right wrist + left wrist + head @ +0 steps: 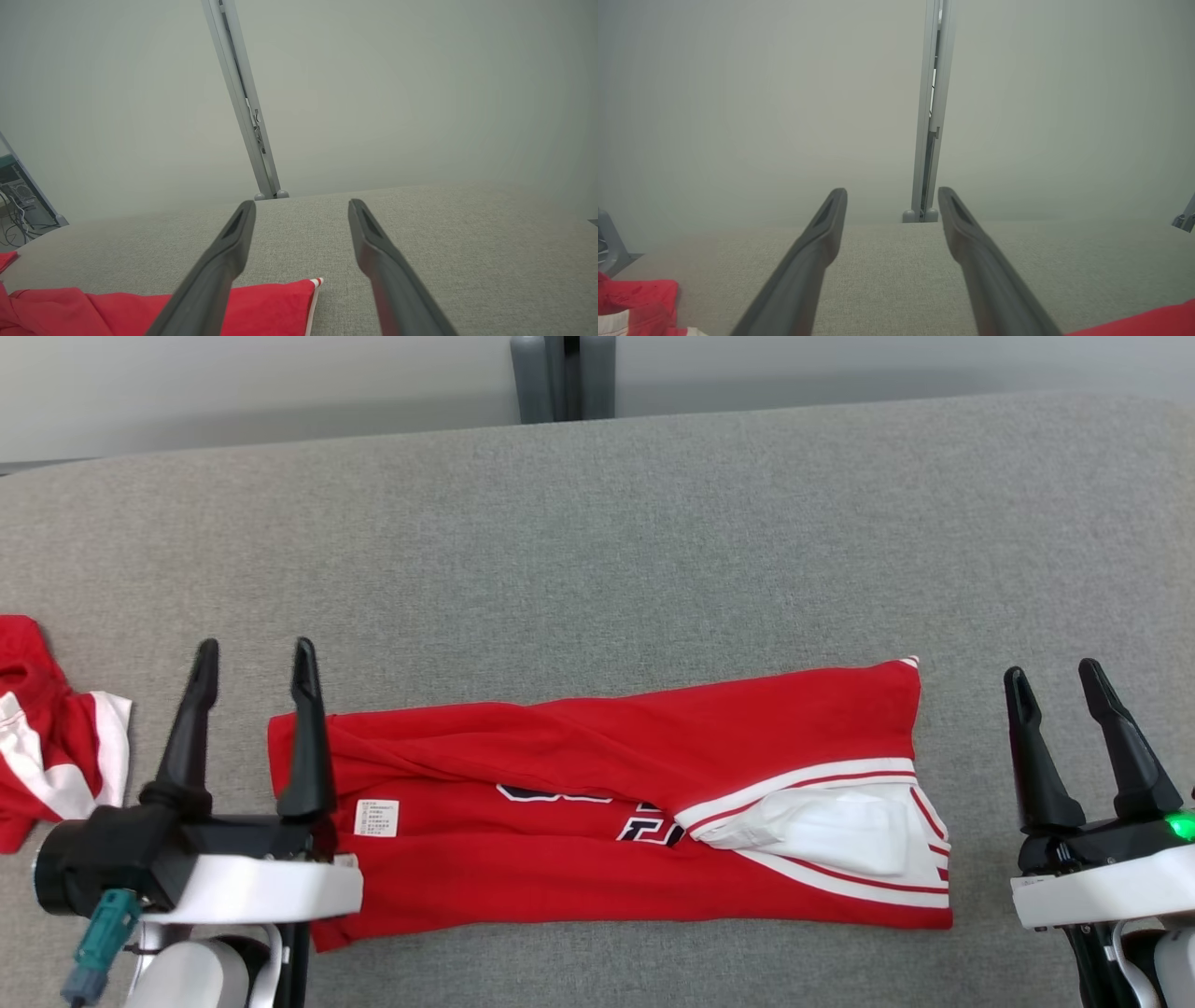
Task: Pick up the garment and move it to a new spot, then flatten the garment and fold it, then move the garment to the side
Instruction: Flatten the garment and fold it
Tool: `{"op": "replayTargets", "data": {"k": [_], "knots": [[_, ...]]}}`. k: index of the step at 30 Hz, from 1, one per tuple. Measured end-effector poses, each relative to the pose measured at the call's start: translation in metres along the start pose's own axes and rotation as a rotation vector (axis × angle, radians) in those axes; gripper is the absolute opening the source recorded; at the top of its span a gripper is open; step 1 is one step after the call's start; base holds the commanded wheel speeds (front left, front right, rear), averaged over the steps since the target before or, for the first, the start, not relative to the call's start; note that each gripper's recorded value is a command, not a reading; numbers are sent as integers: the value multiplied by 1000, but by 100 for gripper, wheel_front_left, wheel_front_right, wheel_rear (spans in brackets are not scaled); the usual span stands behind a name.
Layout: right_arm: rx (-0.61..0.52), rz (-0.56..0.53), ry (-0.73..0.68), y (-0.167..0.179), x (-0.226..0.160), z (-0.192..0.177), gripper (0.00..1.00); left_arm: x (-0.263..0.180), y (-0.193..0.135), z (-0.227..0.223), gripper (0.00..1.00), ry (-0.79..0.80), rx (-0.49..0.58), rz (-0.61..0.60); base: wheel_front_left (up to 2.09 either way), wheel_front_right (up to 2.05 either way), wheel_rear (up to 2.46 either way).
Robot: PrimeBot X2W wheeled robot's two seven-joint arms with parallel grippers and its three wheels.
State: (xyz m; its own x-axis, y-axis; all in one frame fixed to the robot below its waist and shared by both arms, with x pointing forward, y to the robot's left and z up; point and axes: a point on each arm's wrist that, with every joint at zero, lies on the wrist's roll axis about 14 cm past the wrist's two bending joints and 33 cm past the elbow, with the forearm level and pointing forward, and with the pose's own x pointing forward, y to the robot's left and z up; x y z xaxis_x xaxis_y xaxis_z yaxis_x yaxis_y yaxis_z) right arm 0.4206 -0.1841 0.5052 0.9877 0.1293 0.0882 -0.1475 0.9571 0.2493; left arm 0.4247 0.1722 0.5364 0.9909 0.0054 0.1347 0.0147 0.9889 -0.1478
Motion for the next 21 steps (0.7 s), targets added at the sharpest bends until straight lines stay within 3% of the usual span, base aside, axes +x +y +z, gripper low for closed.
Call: {"op": "replayTargets", "data": {"k": [6, 21], "knots": [[-56, 8, 23, 5, -2, -6, 100, -17, 8, -14, 100, 41, 41, 8, 0, 0, 0], [-65, 39, 73, 16, -4, -20, 100, -28, 16, -30, 100, 92, 39, 14, 0, 0, 0]]}}
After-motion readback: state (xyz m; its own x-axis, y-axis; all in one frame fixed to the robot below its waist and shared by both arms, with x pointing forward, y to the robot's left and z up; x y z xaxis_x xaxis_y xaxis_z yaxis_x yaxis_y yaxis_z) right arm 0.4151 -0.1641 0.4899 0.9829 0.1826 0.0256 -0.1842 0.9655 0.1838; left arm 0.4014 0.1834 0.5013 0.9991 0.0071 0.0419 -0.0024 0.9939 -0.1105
